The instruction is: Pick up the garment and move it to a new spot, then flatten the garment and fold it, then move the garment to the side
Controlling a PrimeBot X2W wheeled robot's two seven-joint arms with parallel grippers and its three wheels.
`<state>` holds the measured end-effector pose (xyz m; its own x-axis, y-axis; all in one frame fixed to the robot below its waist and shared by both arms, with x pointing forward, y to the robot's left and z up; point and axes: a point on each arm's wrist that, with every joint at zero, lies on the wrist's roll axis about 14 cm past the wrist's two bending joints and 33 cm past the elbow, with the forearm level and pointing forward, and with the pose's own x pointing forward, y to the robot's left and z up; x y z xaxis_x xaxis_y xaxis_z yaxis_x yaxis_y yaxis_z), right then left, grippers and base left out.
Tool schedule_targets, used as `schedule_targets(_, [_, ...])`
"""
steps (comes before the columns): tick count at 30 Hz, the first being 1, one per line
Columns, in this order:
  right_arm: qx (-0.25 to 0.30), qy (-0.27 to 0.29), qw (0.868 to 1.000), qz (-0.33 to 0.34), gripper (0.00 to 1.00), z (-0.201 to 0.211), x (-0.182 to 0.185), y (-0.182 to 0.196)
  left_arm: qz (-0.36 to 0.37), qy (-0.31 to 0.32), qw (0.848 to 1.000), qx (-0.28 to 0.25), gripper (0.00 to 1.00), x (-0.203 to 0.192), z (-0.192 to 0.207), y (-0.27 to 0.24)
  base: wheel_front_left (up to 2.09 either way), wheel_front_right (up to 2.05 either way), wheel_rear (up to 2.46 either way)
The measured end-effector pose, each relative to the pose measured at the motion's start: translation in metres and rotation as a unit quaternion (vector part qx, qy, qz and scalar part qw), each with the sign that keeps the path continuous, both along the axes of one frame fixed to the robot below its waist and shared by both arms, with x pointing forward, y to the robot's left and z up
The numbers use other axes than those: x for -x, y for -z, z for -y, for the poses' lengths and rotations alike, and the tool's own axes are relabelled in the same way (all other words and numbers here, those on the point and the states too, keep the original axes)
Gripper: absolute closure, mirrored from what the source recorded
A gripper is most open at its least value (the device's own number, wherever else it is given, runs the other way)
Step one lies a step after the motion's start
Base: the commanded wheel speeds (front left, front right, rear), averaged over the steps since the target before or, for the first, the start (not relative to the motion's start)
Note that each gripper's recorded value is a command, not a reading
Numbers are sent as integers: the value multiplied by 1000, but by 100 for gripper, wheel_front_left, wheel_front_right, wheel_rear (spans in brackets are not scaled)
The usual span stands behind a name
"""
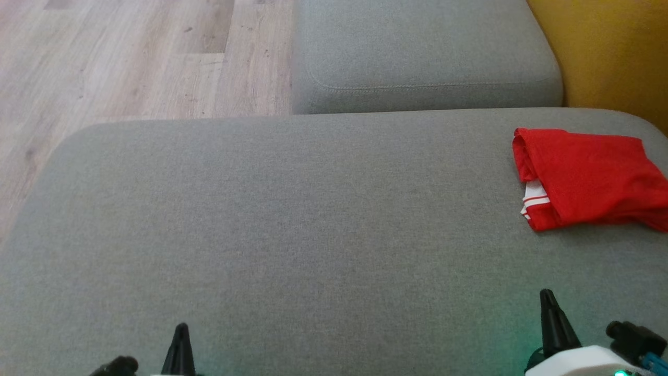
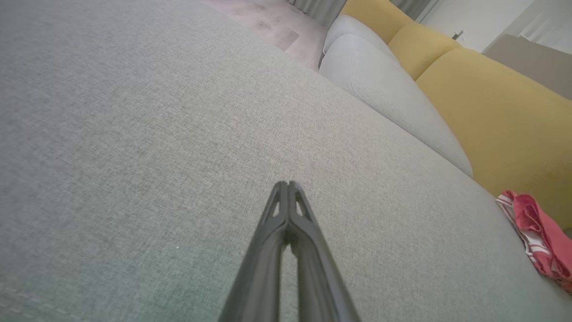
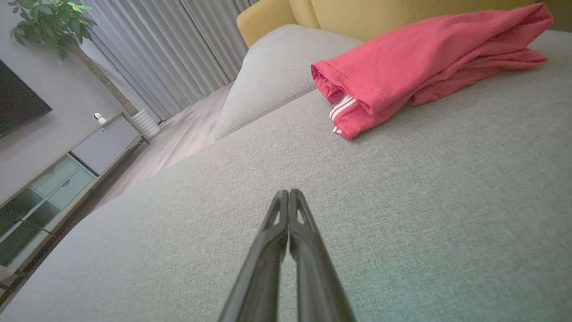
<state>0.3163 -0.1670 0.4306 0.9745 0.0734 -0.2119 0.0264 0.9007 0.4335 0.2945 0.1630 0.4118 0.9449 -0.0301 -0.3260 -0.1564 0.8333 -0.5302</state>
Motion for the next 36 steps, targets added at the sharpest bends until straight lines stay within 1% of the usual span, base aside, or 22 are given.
schedule_targets(8, [-45, 19, 999, -2, 100, 4, -5, -2, -2, -13, 999, 39, 100, -7, -3, -3, 0, 0, 0])
schedule_targets(18, [-102, 40, 994, 0, 100, 10, -13, -8, 0, -29, 996, 90, 100, -17, -4, -8, 0, 0, 0])
schedule_targets(29, [-171, 64, 983, -6, 100, 15, -16, -8, 4, -46, 988, 150, 100, -27, -8, -14, 0, 0, 0])
schedule_targets(36, [-210, 75, 975, 2, 100, 19, -24, -15, 3, -57, 981, 186, 100, -30, -10, -15, 0, 0, 0])
